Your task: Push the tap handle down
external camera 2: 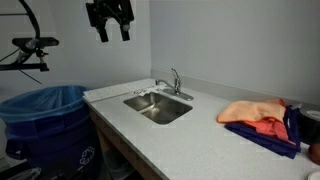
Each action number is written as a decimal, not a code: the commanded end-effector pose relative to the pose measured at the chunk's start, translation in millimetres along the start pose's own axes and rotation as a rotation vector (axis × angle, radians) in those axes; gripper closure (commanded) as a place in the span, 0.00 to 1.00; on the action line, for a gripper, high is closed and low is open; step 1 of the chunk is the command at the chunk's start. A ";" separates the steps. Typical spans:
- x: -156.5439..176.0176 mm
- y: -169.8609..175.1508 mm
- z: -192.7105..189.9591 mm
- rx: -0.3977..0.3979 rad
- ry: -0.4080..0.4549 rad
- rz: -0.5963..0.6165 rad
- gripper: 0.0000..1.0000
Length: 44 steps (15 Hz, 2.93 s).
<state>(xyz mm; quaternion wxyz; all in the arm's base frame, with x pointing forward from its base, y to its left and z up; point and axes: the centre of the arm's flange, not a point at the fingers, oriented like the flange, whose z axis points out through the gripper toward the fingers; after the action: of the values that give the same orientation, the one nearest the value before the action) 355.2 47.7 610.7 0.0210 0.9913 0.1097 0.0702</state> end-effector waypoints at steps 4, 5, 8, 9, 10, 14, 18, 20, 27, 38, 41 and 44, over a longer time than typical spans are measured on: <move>136.1 -88.9 -12.2 -0.062 0.056 0.033 0.00; 153.9 -99.1 -10.8 -0.075 0.066 0.042 0.00; 207.2 -120.0 -2.7 -0.121 0.114 0.045 0.00; 224.9 -125.4 -0.3 -0.143 0.136 0.047 0.00; 242.8 -128.4 5.0 -0.161 0.166 0.043 0.00; 311.2 -136.7 28.3 -0.251 0.223 0.109 0.00; 278.7 -128.9 53.4 -0.238 0.211 0.093 0.00; 282.7 -128.9 52.3 -0.236 0.217 0.096 0.00; 296.8 -117.1 66.9 -0.227 0.245 0.049 0.00; 338.4 -49.0 162.5 -0.038 0.231 0.034 0.00; 350.5 -53.7 187.6 -0.050 0.244 0.056 0.00; 361.1 -65.0 201.1 -0.057 0.282 0.047 0.00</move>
<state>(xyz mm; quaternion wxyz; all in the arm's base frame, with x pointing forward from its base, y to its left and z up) 698.3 170.3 460.7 0.0340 0.9777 0.0884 0.1876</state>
